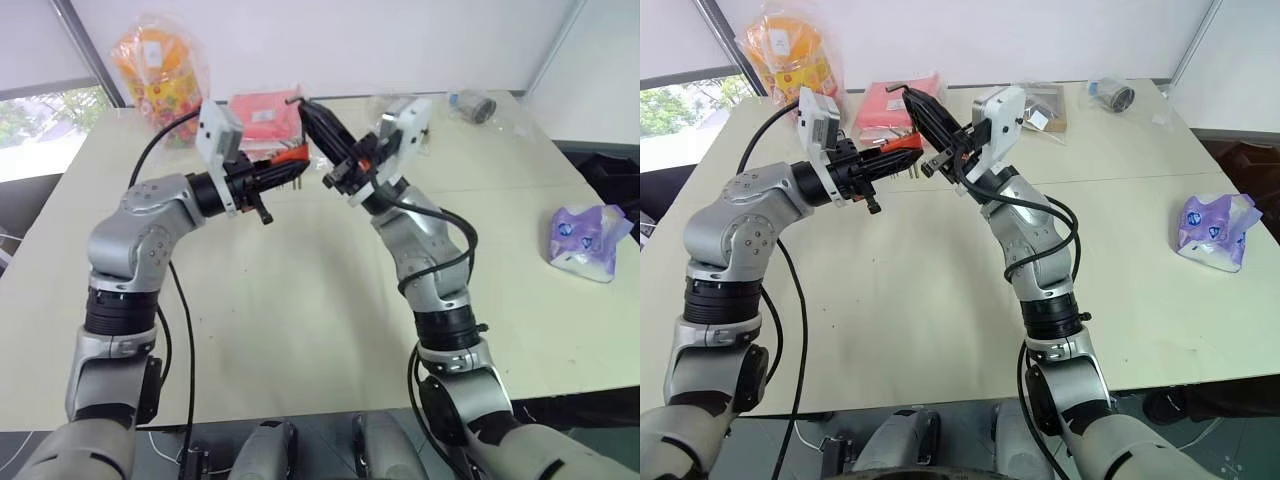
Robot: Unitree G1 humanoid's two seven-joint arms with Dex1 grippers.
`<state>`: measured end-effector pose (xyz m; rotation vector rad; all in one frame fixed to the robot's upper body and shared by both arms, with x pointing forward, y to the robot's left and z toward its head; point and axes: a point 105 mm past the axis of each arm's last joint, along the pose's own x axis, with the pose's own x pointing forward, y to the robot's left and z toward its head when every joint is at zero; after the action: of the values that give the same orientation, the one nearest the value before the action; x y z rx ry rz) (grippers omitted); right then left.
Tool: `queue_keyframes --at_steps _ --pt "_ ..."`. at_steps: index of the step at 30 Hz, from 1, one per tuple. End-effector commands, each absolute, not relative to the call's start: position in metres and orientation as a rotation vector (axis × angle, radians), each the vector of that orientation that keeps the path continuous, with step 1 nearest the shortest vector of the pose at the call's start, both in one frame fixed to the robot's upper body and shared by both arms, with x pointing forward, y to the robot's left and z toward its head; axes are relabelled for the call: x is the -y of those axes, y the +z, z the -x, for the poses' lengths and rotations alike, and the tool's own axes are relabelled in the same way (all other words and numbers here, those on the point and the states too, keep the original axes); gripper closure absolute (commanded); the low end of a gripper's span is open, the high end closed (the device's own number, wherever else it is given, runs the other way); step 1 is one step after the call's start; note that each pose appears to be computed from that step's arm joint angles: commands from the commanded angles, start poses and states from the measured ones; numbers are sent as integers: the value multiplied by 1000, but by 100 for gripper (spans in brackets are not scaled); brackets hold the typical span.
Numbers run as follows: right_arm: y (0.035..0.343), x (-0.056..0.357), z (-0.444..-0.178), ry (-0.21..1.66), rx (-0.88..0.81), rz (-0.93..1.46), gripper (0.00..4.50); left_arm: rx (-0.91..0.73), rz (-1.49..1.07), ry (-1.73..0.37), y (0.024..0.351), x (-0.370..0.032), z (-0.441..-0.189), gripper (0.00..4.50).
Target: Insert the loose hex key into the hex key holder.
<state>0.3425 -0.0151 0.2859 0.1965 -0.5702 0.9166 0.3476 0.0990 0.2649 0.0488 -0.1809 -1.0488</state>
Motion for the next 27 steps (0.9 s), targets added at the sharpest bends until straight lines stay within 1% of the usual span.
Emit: queue_keyframes --at_steps 1,2,3,5,7,10,12,17,20,22,25,27 --pt "287 8 -329 984 582 -161 377 273 -67 -1049 290 -99 -343 450" --pt "285 8 -329 986 574 -150 352 273 -67 -1050 290 -99 -343 450" --pt "283 9 -329 984 568 -136 308 273 -67 -1050 289 -98 -343 450" --pt "277 12 -329 975 557 -98 201 272 -66 -1051 289 -98 -343 450" --pt "273 21 -328 967 544 -99 104 272 -66 -1052 289 -97 -342 450" --pt "263 41 -325 950 499 -109 104 270 -67 -1054 287 -96 -341 450" --pt "245 64 -319 932 422 -90 104 267 -65 -1054 286 -96 -342 450" --pt "219 113 -307 852 281 -23 104 234 -24 -1079 276 -89 -342 450" --pt "212 139 -299 813 205 34 104 181 26 -1118 262 -79 -343 450" --pt "207 156 -290 807 139 113 104 119 90 -1146 248 -67 -348 450" --pt "206 167 -282 810 83 210 104 55 146 -1170 236 -54 -354 450" --pt "205 175 -278 798 52 335 104 -18 213 -1187 224 -38 -359 450"
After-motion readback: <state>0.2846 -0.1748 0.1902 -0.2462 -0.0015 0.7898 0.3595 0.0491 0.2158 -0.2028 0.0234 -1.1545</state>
